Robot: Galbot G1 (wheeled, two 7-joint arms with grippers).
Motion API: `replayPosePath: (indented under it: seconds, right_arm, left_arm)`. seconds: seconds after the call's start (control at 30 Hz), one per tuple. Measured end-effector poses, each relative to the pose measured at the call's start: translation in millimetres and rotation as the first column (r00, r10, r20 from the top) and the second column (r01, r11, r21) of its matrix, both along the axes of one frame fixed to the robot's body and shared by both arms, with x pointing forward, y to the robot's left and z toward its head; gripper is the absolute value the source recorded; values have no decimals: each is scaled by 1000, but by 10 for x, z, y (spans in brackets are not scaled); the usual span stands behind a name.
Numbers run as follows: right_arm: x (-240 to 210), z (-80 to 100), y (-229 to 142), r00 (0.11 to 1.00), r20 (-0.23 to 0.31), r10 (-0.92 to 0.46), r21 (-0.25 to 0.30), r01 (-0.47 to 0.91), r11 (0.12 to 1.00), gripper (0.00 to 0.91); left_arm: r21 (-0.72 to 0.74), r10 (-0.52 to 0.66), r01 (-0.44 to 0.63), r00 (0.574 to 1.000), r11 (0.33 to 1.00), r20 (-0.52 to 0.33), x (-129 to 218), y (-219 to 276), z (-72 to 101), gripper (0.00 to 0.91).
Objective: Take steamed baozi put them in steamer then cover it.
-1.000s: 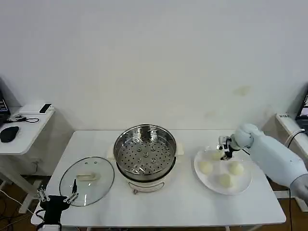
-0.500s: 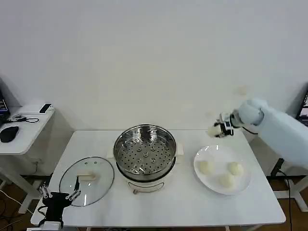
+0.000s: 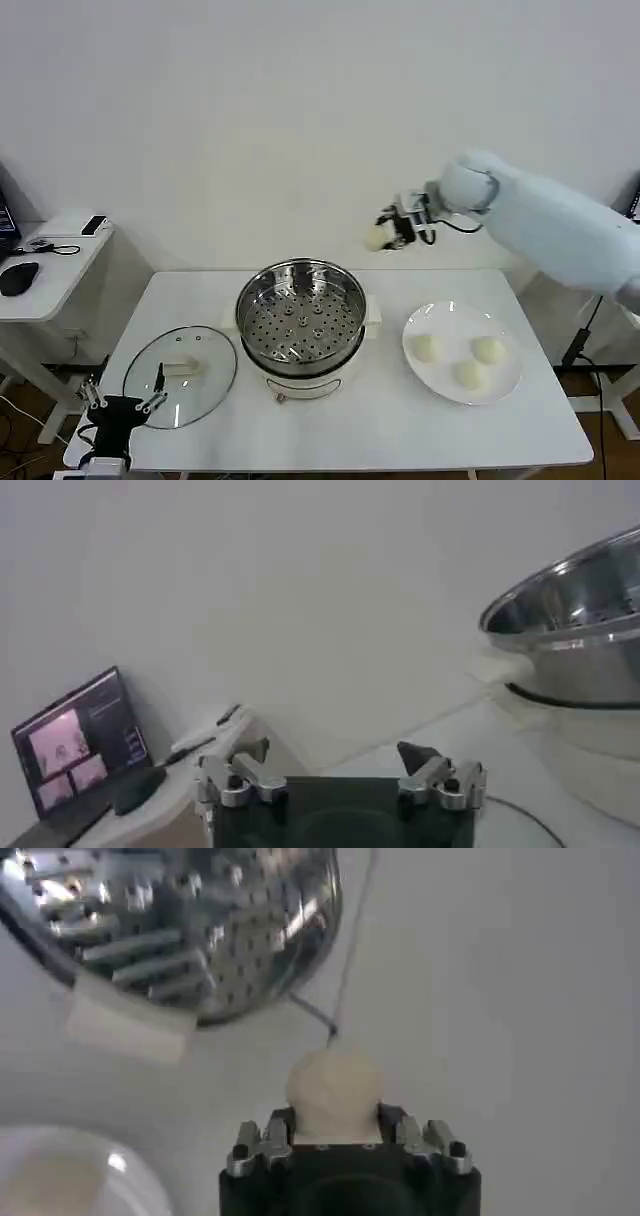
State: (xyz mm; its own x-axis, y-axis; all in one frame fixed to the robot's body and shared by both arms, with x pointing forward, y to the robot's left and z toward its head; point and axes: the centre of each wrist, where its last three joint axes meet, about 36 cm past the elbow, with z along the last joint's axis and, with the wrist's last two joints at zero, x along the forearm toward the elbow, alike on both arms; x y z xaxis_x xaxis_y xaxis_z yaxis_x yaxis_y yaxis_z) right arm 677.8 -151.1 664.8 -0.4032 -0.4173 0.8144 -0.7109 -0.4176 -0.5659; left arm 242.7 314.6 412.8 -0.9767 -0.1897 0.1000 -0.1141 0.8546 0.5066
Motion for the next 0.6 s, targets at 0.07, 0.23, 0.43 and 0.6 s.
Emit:
replayPosePath:
  seconds: [0.07,0.23,0.43,0.6]
  right_arm:
    - [-6,-59,172,998,-1,57,-20,-57,998,554]
    - [-27,-248,544,979,-3,204,-87,-203,975,554]
    - [-18,-477,839,938,3,346,-164,-341,926,554]
    - [24,-665,1007,901,10,433,-216,-421,881,554]
  left_arm:
    - [1,4,-4,1000,1000,2,3,8,6,907]
    - [1,5,-5,1000,1000,2,7,5,10,907]
    - [-2,10,-10,1000,1000,-5,12,11,-29,907]
    - [-9,10,-10,1000,1000,-4,19,-6,-43,907]
